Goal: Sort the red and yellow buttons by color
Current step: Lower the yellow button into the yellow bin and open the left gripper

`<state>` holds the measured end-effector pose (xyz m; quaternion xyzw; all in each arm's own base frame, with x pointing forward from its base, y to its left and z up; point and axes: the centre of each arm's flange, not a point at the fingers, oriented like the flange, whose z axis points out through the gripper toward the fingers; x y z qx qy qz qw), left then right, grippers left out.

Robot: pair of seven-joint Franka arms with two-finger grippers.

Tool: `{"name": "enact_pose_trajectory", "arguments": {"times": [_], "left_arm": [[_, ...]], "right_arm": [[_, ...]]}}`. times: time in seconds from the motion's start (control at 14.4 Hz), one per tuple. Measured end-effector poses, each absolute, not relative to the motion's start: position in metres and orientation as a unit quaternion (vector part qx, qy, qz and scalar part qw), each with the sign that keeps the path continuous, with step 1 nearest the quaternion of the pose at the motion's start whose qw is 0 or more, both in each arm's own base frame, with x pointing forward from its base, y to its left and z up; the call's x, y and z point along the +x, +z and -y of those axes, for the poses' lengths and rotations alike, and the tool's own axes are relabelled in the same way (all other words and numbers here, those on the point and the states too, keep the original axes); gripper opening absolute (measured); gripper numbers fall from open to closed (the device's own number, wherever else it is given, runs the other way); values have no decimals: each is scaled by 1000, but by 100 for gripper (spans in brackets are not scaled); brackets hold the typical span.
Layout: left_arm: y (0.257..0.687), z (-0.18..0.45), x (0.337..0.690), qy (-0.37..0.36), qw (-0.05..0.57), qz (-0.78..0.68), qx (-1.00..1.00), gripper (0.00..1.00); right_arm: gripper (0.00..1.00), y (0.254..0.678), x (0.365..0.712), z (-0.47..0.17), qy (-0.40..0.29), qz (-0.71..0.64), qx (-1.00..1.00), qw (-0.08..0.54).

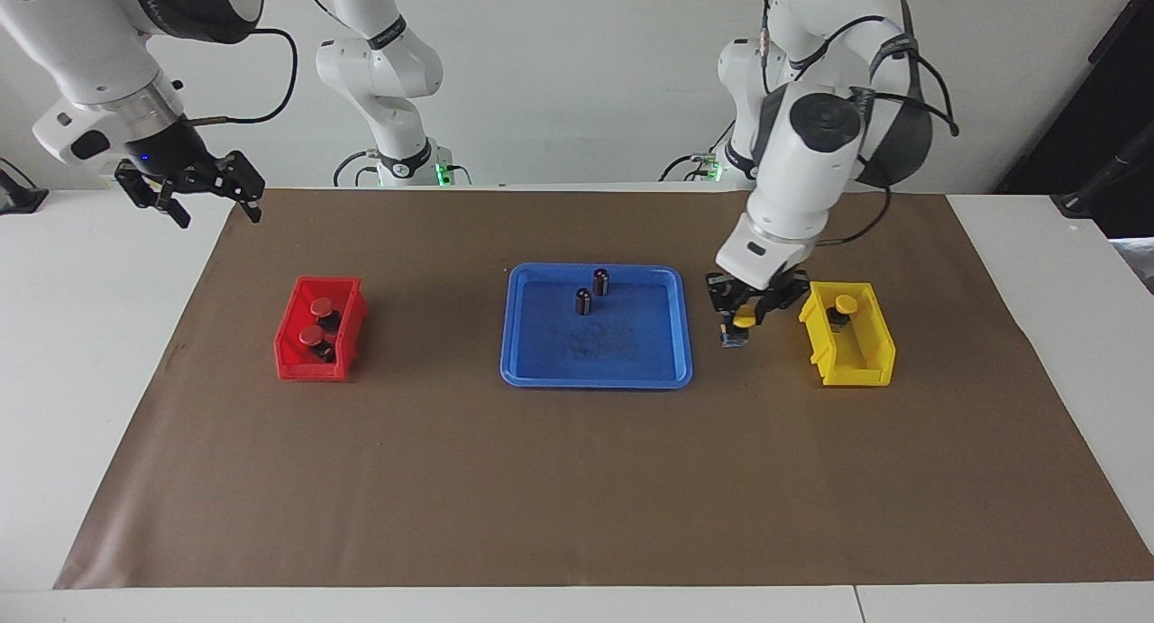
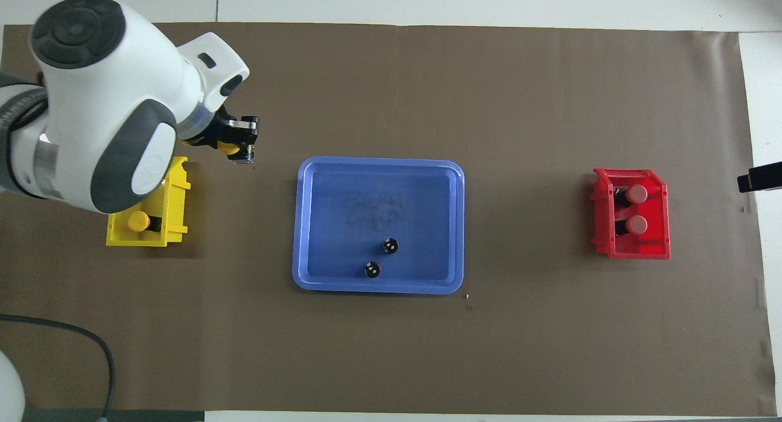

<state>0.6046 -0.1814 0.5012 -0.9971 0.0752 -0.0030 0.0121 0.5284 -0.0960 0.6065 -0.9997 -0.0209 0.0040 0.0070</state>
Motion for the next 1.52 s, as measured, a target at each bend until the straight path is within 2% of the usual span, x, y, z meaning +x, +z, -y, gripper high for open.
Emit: {"name": "enact_pose_trajectory", "arguments": {"times": [0.21,0.35,0.83,1.52], "left_arm": [[500,81,625,4,13,-88,-996,41],[495,55,626,8,12,-85,-996,41],[430,13,612,-15,11,-77,-997,41],[401,22,584,-8,8,-86,-996,41]], "right_arm": [[100,605,535,89,6,19,-1000,4],[100,607,537,82,6,27,-1000,-10],[100,611,538,74,4,35,-999,-14],[100,612,538,74,4,35,-999,-14]]}}
